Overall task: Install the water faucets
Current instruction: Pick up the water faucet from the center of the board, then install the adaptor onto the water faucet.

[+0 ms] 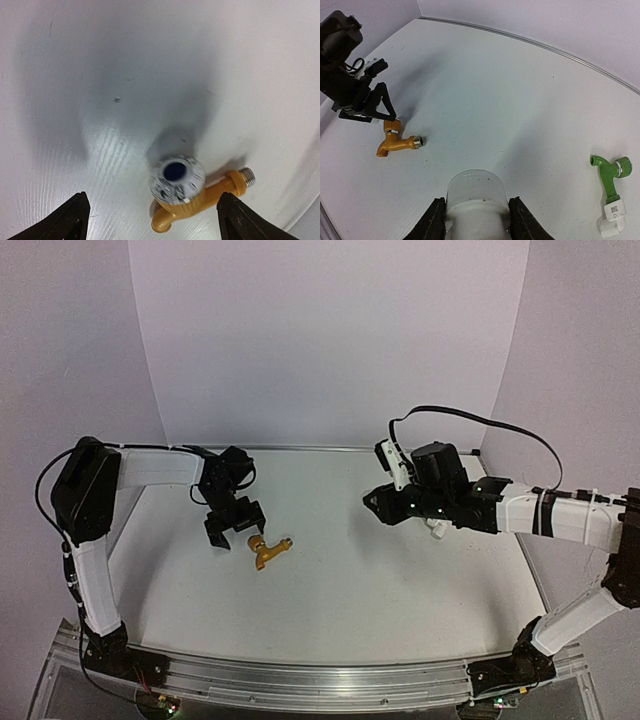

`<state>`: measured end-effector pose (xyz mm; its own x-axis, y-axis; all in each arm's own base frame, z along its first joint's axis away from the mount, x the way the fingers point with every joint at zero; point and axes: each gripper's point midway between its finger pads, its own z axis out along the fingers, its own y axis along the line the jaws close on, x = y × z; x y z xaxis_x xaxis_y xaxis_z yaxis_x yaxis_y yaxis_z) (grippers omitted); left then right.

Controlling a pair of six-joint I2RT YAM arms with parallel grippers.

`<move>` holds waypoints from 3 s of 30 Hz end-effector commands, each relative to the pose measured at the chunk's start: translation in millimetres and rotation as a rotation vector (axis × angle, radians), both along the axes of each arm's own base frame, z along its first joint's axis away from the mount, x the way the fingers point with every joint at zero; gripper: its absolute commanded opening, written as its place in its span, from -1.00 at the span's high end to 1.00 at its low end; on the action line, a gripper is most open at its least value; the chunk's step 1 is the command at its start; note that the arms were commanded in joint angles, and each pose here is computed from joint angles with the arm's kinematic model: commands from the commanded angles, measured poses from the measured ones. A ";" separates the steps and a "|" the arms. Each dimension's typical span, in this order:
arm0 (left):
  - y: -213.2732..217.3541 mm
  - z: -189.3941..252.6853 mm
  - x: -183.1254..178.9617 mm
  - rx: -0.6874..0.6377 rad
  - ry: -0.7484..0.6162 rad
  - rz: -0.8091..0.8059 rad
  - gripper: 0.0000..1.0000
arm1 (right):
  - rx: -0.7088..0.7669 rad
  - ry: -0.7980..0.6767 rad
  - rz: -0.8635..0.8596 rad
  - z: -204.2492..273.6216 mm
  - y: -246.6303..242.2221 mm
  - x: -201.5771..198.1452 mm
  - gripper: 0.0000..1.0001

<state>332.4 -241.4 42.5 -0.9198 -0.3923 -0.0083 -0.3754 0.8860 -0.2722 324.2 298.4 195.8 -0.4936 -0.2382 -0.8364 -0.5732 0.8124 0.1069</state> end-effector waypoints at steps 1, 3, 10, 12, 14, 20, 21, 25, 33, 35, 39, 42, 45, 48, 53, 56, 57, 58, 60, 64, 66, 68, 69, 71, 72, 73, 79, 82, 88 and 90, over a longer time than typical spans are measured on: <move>-26.6 59.2 11.7 0.138 -0.389 -0.250 -0.84 | 0.023 -0.055 -0.007 12.3 1.5 5.7 1.00; -39.8 54.9 1.2 0.139 -0.417 -0.322 -0.83 | 0.020 -0.057 -0.006 12.1 1.4 5.9 1.00; -47.4 36.2 -20.2 0.122 -0.381 -0.300 -0.80 | 0.020 -0.069 -0.032 16.3 -0.8 9.8 1.00; -46.4 28.7 -25.8 0.134 -0.363 -0.299 -0.76 | 0.021 -0.071 -0.032 17.4 -0.6 10.2 1.00; -47.9 19.0 -31.4 0.169 -0.346 -0.324 -0.72 | 0.021 -0.073 -0.032 18.3 -0.1 10.7 1.00; -49.8 -10.0 -42.6 0.199 -0.265 -0.370 -0.48 | 0.040 -0.070 -0.024 23.5 3.3 10.6 1.00; -48.9 -11.2 -43.0 0.203 -0.262 -0.373 -0.45 | 0.043 -0.067 -0.024 23.6 3.7 10.4 1.00; -43.2 -14.8 -43.6 0.228 -0.261 -0.364 -0.50 | 0.052 -0.058 -0.028 23.6 4.4 10.6 1.00; -43.9 -31.2 -30.1 0.292 -0.269 -0.357 -0.20 | 0.056 -0.057 -0.034 25.6 5.8 12.8 1.00; -42.8 -31.6 -26.8 0.309 -0.284 -0.364 -0.17 | 0.051 -0.062 -0.038 26.4 4.8 13.4 1.00; -40.4 -35.8 -26.1 0.327 -0.281 -0.369 -0.04 | 0.044 -0.062 -0.039 26.8 4.6 14.1 1.00; -34.5 -35.2 -26.3 0.346 -0.290 -0.358 0.24 | 0.027 -0.070 -0.052 25.2 1.2 15.5 1.00; -34.5 -25.9 -20.9 0.364 -0.327 -0.394 0.55 | -0.018 -0.092 -0.044 20.9 -0.4 18.2 1.00; -33.1 -11.5 -14.5 0.383 -0.374 -0.439 0.93 | -0.058 -0.129 -0.035 23.1 -2.8 23.8 1.00; -45.0 30.5 -6.6 0.320 -0.487 -0.509 1.00 | -0.119 -0.223 0.111 38.3 3.6 29.9 1.00; -65.2 66.3 -6.2 0.205 -0.595 -0.598 1.00 | -0.209 -0.355 0.345 47.3 19.7 15.1 1.00; -73.2 80.5 -7.4 0.156 -0.626 -0.625 1.00 | -0.226 -0.408 0.448 51.1 26.7 4.6 1.00; -80.1 93.1 -9.0 0.113 -0.654 -0.649 1.00 | -0.239 -0.465 0.551 55.2 33.2 -6.7 1.00; -94.6 112.1 -15.4 0.005 -0.677 -0.706 1.00 | -0.271 -0.602 0.726 65.7 42.3 -26.1 1.00; -112.1 137.5 -30.4 -0.224 -0.649 -0.779 1.00 | -0.405 -0.749 0.917 71.5 53.7 -29.1 1.00; -113.1 149.7 -38.2 -0.327 -0.629 -0.797 1.00 | -0.455 -0.763 0.974 72.9 59.2 -24.6 1.00; -108.8 158.8 -43.3 -0.395 -0.627 -0.814 1.00 | -0.484 -0.808 1.002 80.8 66.1 -17.7 1.00; -105.7 161.6 -46.5 -0.436 -0.620 -0.828 1.00 | -0.491 -0.829 1.017 83.9 69.2 -15.9 1.00; -95.3 166.5 -47.0 -0.498 -0.612 -0.832 1.00 | -0.509 -0.874 1.048 91.3 76.1 -11.5 1.00; -91.6 167.0 -50.5 -0.536 -0.598 -0.843 1.00 | -0.517 -0.884 1.069 93.7 78.6 -10.6 1.00; -88.8 168.5 -53.2 -0.562 -0.595 -0.853 1.00 | -0.528 -0.899 1.083 97.3 82.1 -8.2 1.00; -79.1 182.1 -63.3 -0.641 -0.629 -0.917 1.00 | -0.607 -0.954 1.134 102.2 103.9 1.7 1.00; -75.2 179.1 -65.6 -0.638 -0.651 -0.953 1.00 | -0.670 -0.945 1.161 93.8 115.6 -0.1 1.00; -56.5 165.6 -65.8 -0.658 -0.662 -0.982 1.00 | -0.733 -0.967 1.208 89.1 133.1 -13.6 1.00; -52.2 160.3 -67.6 -0.667 -0.656 -0.988 1.00 | -0.733 -0.974 1.216 91.4 135.6 -19.1 1.00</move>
<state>269.6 -301.3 189.0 -0.7812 0.3150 -0.5390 0.6238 0.4268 -0.6547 311.2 428.4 262.8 0.8017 -0.5164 -0.3011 -0.5311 -0.3841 -0.7553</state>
